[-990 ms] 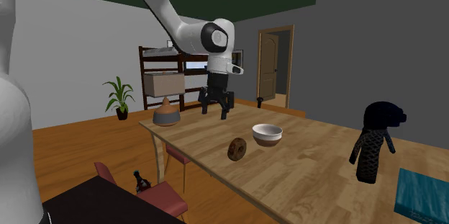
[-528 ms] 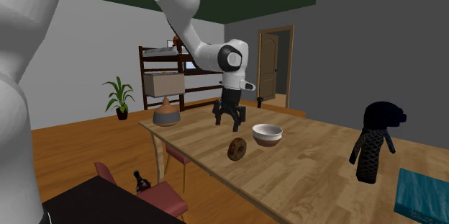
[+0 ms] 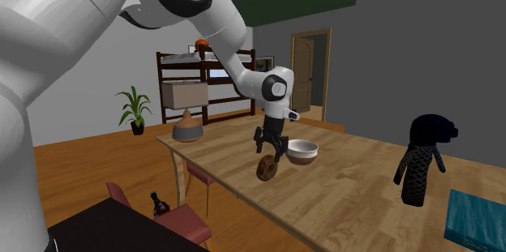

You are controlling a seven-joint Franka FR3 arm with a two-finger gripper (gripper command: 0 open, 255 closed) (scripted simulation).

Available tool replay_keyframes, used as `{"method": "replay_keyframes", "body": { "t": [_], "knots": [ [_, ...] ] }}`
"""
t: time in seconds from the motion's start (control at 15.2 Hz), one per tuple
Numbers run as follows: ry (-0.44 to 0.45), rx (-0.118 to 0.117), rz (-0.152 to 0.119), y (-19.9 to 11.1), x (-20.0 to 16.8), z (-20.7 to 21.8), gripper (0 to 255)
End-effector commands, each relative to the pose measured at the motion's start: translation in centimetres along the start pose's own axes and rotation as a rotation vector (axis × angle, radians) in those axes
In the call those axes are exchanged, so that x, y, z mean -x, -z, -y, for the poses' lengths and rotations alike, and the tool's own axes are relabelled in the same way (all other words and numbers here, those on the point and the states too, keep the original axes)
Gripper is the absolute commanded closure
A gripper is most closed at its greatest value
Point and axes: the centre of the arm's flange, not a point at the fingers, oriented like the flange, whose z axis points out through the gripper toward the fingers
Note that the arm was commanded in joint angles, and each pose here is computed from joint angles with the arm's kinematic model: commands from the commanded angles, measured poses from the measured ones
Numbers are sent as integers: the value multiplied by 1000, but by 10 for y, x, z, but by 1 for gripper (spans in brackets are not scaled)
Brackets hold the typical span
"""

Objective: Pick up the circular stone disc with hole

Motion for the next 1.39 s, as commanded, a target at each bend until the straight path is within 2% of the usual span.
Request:
{"method": "replay_keyframes", "body": {
  "t": [0.0,0.4,0.46,1.06,1.32],
  "knots": [
    [-2,-1,0,-10,-3,-1,0],
    [-2,-1,0,-34,-7,-3,0],
    [-2,-1,0,-34,-7,-3,255],
    [-2,-1,0,-34,-7,-3,255],
    [-2,-1,0,-13,-4,-2,255]
  ]
}}
